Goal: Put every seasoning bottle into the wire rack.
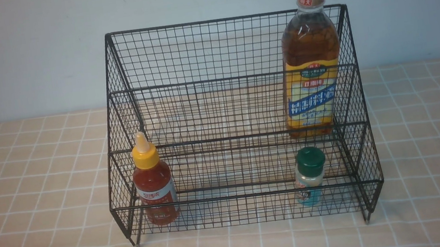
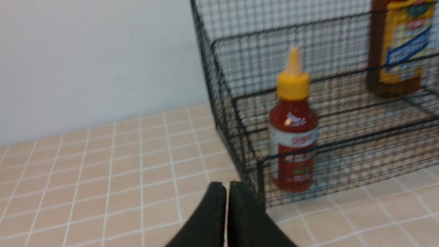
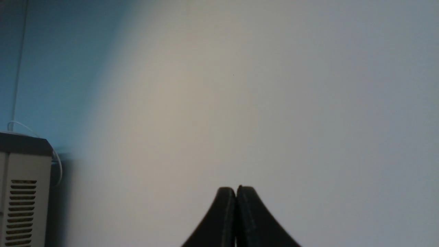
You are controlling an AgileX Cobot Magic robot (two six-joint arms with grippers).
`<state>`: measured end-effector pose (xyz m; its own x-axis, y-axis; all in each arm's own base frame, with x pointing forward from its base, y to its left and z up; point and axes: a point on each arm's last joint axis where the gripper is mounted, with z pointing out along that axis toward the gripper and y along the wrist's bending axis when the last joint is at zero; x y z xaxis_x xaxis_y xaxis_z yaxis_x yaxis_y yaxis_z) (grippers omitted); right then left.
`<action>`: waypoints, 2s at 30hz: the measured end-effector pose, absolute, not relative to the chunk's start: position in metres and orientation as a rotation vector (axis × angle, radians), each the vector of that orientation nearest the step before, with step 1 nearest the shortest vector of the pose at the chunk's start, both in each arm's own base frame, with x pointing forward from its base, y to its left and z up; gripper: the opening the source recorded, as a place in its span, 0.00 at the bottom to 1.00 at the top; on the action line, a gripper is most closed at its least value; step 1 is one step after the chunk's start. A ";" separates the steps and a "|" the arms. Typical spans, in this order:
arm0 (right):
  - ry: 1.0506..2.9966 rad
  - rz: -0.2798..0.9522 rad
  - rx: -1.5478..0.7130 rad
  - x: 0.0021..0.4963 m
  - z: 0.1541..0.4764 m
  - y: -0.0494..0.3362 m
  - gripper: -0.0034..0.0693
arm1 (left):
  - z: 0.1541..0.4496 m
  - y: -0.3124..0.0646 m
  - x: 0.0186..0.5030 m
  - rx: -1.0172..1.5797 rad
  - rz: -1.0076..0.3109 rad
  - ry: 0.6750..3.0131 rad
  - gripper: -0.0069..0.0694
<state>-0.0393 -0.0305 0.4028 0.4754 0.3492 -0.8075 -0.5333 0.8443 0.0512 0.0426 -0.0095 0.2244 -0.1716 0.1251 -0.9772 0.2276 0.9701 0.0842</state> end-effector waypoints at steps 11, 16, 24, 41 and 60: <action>0.935 0.544 -0.219 -0.039 0.402 -0.031 0.03 | 0.171 -0.007 0.052 0.203 -0.033 1.868 0.08; 0.937 0.542 -0.220 -0.039 0.402 -0.030 0.03 | 0.171 -0.007 0.052 0.203 -0.033 1.868 0.08; 0.938 0.543 -0.220 -0.039 0.402 -0.030 0.03 | 0.171 -0.007 0.052 0.202 -0.034 1.868 0.08; 0.940 0.539 -0.221 -0.039 0.402 -0.031 0.03 | 0.171 -0.007 0.052 0.202 -0.034 1.868 0.08; 1.688 0.223 -0.116 0.051 0.204 0.009 0.03 | 0.171 -0.007 0.052 0.201 -0.036 1.868 0.08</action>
